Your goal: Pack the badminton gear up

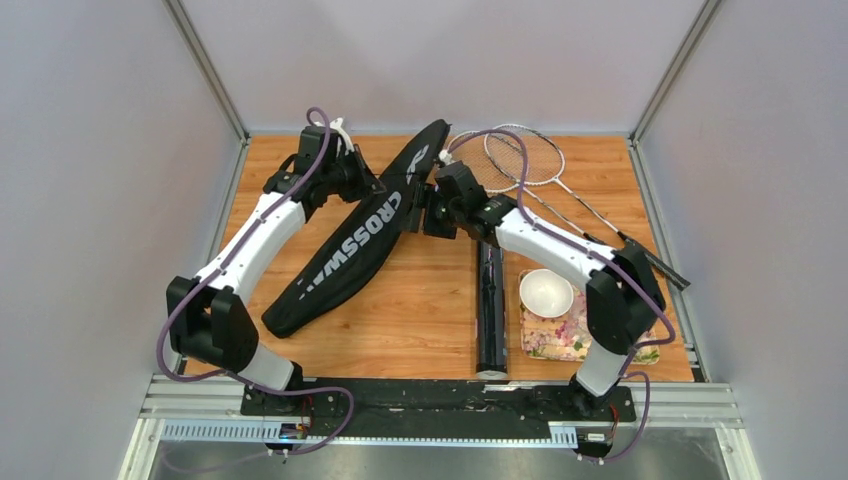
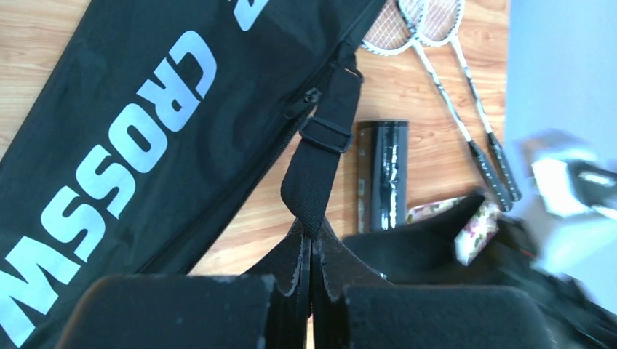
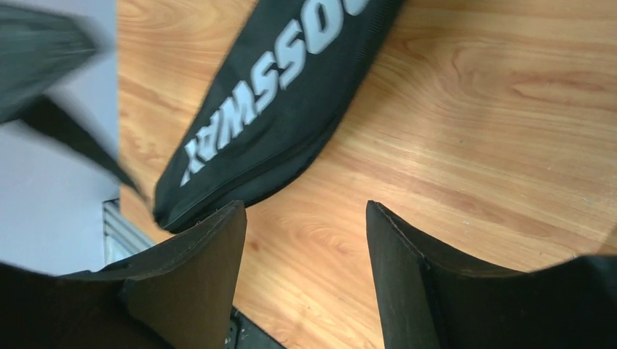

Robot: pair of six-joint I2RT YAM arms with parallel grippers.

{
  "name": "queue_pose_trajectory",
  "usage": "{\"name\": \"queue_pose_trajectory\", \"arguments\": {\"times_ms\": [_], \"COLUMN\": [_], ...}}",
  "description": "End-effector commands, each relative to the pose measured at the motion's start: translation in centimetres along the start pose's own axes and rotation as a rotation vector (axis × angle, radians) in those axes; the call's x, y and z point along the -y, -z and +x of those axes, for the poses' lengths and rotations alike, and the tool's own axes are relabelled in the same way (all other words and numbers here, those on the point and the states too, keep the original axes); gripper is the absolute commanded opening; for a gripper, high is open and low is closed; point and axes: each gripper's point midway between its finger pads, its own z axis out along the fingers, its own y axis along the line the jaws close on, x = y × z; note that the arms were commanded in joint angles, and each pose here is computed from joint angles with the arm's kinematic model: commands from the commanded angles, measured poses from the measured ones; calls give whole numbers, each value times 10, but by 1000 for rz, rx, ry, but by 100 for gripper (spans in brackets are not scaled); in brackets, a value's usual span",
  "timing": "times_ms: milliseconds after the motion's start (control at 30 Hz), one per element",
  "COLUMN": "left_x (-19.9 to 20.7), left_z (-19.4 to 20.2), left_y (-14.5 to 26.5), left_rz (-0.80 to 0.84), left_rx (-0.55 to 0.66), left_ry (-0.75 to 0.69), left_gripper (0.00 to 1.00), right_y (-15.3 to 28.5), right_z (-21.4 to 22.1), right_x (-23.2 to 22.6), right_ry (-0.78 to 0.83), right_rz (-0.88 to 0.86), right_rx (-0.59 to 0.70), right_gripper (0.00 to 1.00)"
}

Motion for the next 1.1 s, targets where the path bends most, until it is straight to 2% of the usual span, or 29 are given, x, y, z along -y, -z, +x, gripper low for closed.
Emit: {"name": "queue_pose_trajectory", "arguments": {"times_ms": [0,100,133,267,367,433,600,700,733,800,867,1067], "left_x": [40,43,43,42,42,43,44,43,43,44,45,45], "left_z": [-29,-28,-29,-28,-28,-27,-27,-27,-27,-27,-27,-26], "left_y": [30,30,30,30,31,30,31,31,31,32,32,35], "left_rz": [131,145,145,144,142,148,151,148,150,155,157,158], "left_rx": [134,127,129,129,129,126,128,126,126,125,125,122], "left_ry": [37,42,42,33,35,38,36,37,38,37,36,35], "left_gripper": [0,0,0,0,0,0,0,0,0,0,0,0], "right_y": [-29,-52,-57,-72,-83,-93,-107,-113,-114,-116,-117,-124], "right_z": [-2,8,9,21,30,37,46,51,50,52,51,45], "right_x": [9,20,19,8,3,12,38,41,42,45,47,51], "right_ry": [-60,-68,-64,-38,-42,-40,-26,-14,-9,-1,17,72], "right_rz": [21,18,1,-77,-91,-49,32,27,28,32,36,49], "right_rx": [27,28,30,3,-11,-34,-32,-38,-35,-36,-32,3], "right_gripper": [64,59,54,47,47,52,52,44,37,33,22,3]}}
